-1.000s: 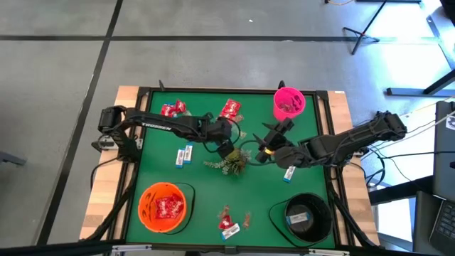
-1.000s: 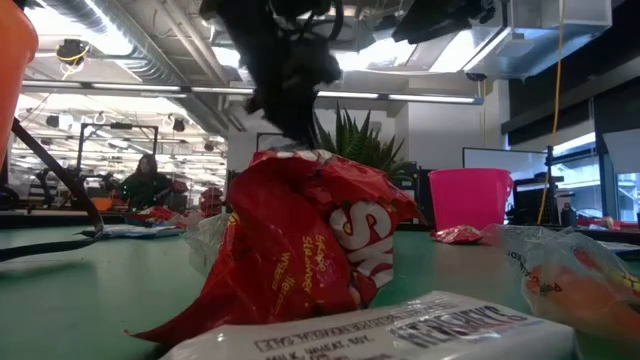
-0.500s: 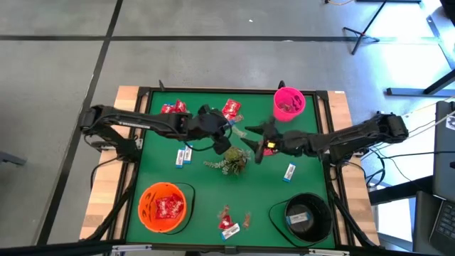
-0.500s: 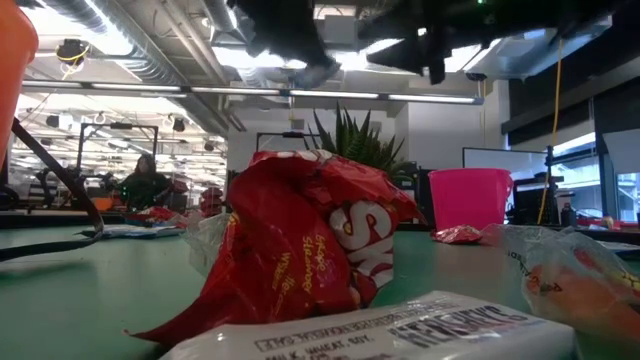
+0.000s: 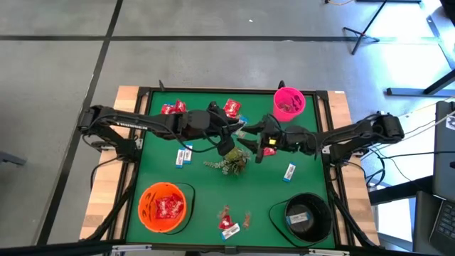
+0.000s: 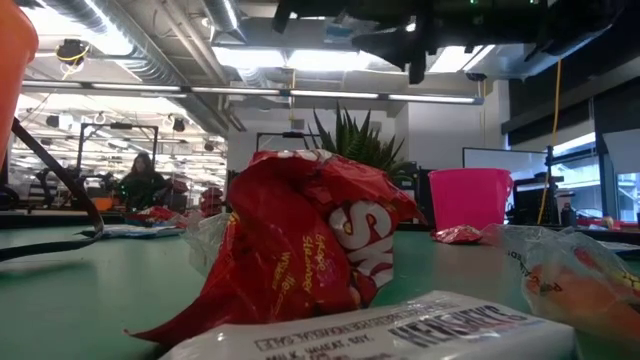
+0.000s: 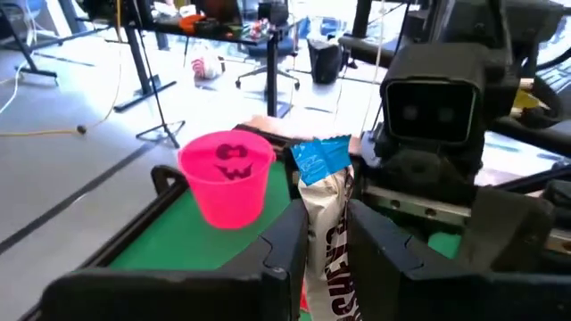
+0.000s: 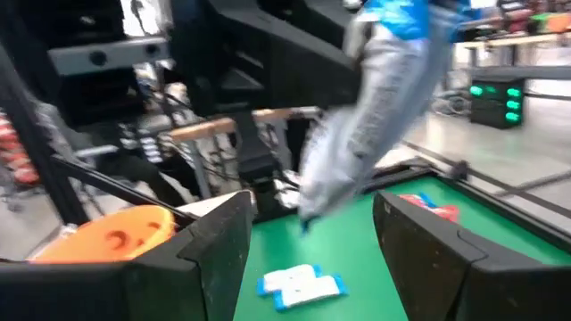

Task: Sort candy
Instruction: Put the white chocolate into the black bucket

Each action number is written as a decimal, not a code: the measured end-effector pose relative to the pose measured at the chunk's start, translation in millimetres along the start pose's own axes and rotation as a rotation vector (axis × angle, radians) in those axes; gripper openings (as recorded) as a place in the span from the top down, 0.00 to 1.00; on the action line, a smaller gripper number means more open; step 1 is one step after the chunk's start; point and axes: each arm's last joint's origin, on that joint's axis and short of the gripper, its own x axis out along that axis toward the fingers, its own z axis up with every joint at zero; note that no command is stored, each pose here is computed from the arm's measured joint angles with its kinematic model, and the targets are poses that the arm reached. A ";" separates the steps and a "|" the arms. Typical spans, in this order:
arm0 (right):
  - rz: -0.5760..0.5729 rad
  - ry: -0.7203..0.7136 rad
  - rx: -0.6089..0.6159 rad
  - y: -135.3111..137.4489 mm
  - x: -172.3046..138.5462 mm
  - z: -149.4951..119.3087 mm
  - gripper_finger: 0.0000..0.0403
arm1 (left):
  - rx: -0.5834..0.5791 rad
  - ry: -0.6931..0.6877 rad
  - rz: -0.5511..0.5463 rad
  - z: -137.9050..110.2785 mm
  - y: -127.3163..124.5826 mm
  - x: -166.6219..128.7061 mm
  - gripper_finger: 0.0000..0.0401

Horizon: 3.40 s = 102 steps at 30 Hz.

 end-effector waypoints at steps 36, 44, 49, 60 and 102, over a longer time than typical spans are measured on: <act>-0.012 -0.081 0.014 0.2 6.4 -2.5 0.87 | 0.034 0.023 -0.102 -2.5 -8.5 -2.5 0.68; 0.035 -0.063 0.012 1.6 4.5 -0.4 0.84 | 0.041 0.021 -0.042 13.7 4.3 -33.6 0.54; 0.068 -0.034 0.006 3.2 -5.6 11.6 0.90 | 0.061 -0.002 0.002 26.2 11.5 -64.3 0.53; 0.228 0.131 0.032 6.5 -50.6 42.5 0.92 | 0.129 0.113 0.107 14.3 10.2 -82.2 0.53; 0.067 1.181 0.404 175.0 -171.5 11.1 0.93 | -0.055 -0.028 0.058 -58.0 23.1 -86.3 0.53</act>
